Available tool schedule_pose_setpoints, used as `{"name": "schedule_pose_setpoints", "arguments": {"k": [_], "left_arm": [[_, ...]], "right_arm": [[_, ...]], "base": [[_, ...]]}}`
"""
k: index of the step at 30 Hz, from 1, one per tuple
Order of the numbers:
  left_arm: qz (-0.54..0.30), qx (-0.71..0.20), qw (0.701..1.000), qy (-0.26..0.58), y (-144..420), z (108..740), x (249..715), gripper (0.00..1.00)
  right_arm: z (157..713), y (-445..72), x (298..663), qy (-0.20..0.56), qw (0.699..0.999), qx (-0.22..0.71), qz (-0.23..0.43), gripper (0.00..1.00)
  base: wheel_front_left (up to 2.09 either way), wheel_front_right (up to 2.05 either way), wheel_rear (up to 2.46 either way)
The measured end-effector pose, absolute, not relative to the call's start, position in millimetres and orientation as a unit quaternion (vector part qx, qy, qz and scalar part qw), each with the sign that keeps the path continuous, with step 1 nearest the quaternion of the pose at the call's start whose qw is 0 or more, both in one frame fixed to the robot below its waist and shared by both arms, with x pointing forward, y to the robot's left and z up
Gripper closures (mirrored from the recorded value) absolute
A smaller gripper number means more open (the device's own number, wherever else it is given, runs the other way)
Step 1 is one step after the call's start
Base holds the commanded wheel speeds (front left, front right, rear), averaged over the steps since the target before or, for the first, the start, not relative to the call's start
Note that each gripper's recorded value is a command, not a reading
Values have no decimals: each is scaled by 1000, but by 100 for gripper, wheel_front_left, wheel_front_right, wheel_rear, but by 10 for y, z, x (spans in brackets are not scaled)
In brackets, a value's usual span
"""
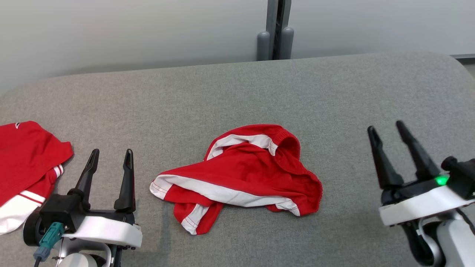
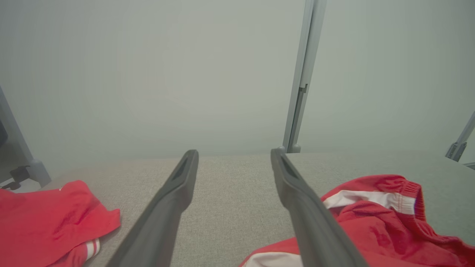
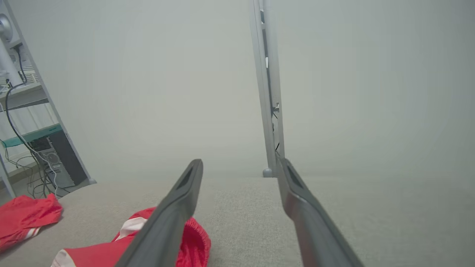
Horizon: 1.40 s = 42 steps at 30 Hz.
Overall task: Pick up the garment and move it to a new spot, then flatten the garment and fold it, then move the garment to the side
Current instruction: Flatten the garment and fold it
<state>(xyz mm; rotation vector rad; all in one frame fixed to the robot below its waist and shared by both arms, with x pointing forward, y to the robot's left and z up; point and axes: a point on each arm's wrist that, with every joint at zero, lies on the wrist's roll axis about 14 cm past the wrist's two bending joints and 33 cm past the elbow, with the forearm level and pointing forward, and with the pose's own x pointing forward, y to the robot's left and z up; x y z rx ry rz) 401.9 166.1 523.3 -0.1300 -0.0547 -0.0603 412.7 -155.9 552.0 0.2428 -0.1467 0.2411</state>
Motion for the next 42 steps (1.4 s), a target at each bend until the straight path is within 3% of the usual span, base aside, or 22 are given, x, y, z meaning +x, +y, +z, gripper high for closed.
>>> {"name": "schedule_pose_setpoints", "arguments": {"k": [11, 35, 39, 42], "left_arm": [[-32, -60, 998, -18, 1667, 5197, 3951, 0], [-30, -61, 998, -7, 1684, 5126, 3955, 0], [-29, -61, 998, -7, 1693, 5119, 3959, 0], [-27, -63, 998, -6, 1702, 5110, 3974, 0]], "right_arm": [[5622, -1780, 4026, -64, 994, 37, 78, 0], [5442, -1823, 3938, -25, 997, 47, 59, 0], [5319, -1724, 3945, 5, 996, 51, 76, 0], [4958, -1524, 3888, 86, 988, 67, 107, 0]], "base": [[0, 0, 0], [0, 0, 0], [0, 0, 0], [0, 0, 0]]}}
